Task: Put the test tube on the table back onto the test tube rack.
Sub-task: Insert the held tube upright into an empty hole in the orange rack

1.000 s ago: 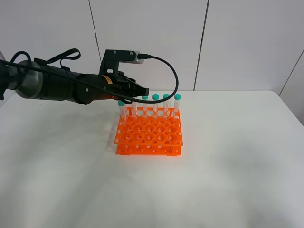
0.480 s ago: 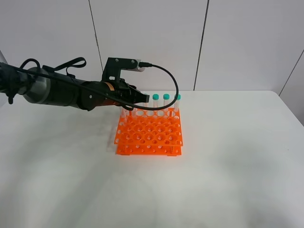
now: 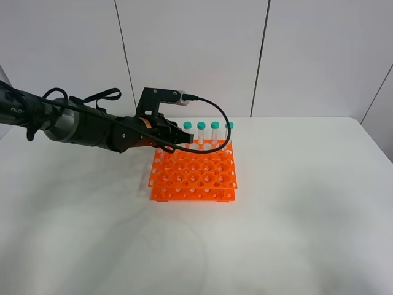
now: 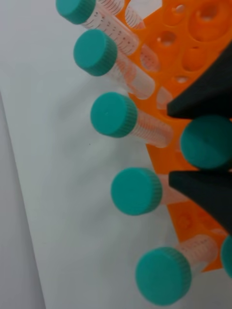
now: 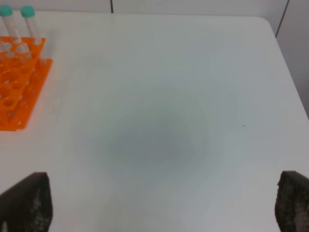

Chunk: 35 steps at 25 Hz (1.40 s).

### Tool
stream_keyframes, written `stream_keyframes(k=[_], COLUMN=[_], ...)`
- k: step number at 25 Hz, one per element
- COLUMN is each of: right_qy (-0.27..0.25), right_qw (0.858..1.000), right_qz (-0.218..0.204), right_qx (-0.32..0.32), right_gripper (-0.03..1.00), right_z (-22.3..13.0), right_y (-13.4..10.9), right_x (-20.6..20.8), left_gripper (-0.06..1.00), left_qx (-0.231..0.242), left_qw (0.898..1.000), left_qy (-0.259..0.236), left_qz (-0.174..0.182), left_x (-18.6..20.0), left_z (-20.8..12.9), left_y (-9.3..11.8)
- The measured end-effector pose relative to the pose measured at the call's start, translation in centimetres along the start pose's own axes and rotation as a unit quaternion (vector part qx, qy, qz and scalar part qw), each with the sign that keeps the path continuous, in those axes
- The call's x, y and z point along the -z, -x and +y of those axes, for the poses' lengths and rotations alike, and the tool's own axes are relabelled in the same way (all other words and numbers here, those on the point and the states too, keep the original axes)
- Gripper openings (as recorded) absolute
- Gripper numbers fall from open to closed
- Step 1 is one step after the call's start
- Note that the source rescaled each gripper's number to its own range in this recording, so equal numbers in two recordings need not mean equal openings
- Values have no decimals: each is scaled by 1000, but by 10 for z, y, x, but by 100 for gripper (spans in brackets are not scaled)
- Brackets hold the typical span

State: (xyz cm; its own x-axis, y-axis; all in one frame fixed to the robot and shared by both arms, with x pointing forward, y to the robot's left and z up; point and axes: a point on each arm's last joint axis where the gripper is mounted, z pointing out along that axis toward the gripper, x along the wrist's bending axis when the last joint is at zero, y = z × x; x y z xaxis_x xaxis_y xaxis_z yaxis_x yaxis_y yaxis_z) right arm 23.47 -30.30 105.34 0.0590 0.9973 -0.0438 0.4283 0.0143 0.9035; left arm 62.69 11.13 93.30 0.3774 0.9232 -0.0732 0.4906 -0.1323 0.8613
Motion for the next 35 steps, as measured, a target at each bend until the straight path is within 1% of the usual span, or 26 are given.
stream_keyframes(k=[4, 9, 14, 29, 30, 31, 34, 35], right_qy=[0, 0, 0, 0, 0, 0, 0, 0], right_qw=[1000, 1000, 1000, 1000, 1000, 1000, 1000, 1000], right_qz=[0, 0, 0, 0, 0, 0, 0, 0], right_qx=[0, 0, 0, 0, 0, 0, 0, 0], right_gripper=[100, 100, 100, 100, 100, 100, 100, 100], right_z=[0, 0, 0, 0, 0, 0, 0, 0], right_y=[0, 0, 0, 0, 0, 0, 0, 0], right_x=[0, 0, 0, 0, 0, 0, 0, 0], left_gripper=[0, 0, 0, 0, 2, 9, 35, 40], left_qx=[2, 27, 35, 37, 37, 37, 37, 37], left_qw=[1000, 1000, 999, 999, 999, 999, 999, 999], left_qy=[1, 4, 2, 0, 0, 0, 0, 0], left_qz=[0, 1, 6, 6, 6, 6, 6, 6], left_x=[0, 0, -1, -1, -1, -1, -1, -1], left_z=[0, -1, -2, -4, -4, -4, -4, -4], left_y=[0, -1, -5, -6, -6, -6, -6, -6])
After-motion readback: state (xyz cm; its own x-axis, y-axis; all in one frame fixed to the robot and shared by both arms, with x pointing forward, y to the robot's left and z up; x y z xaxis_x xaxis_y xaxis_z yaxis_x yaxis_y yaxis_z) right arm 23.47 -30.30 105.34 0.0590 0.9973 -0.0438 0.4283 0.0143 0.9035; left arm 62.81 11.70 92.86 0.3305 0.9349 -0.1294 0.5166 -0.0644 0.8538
